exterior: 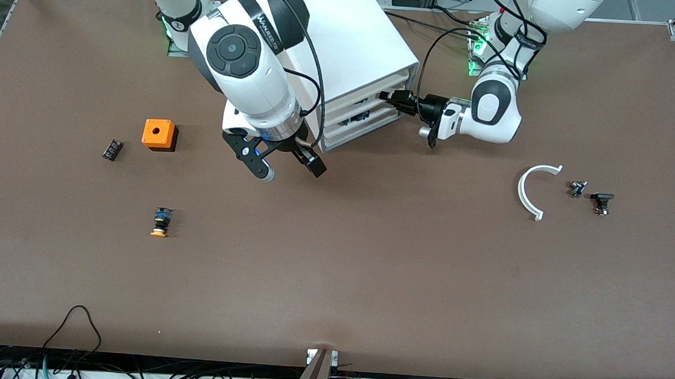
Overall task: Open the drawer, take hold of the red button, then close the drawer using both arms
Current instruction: 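Pull the drawer open with the left gripper while the right gripper reaches in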
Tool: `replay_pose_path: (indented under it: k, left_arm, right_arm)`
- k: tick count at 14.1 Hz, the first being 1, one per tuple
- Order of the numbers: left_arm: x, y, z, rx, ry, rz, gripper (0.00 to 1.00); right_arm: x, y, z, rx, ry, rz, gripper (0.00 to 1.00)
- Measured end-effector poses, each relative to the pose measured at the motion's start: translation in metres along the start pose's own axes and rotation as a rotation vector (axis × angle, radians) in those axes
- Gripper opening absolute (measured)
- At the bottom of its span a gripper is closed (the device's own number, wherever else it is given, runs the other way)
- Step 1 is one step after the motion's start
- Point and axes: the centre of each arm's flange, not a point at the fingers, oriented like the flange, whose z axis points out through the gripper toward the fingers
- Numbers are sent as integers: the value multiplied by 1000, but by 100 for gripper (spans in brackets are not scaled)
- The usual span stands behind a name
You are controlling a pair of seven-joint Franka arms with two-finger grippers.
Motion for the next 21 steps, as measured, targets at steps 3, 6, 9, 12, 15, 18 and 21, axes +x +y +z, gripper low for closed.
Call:
replay_pose_path:
  k: [3,6,9,12,15,18,21]
  left_arm:
    - [4,3,-4,-2,10,28,16]
    - [19,10,-22,27,23,77,16]
    - [40,19,-54,72,60,128,14]
    - [60,26,-91,127,78,185,14]
    - [78,28,-109,137,92,210,14]
    - [83,28,-111,144,85,221,14]
    - [89,33,-121,171,81,248,14]
  right_arm:
    - [-1,-7,-4,23,-28,35,99]
    - [-3,-14,-4,61,-48,88,99]
    - [-8,-19,-1,91,-72,129,99]
    - [-29,-24,10,95,-84,144,99]
    - [-60,-35,31,131,-99,206,99]
    - [-92,-40,60,130,-113,238,99]
    - [-128,-39,93,88,-120,232,99]
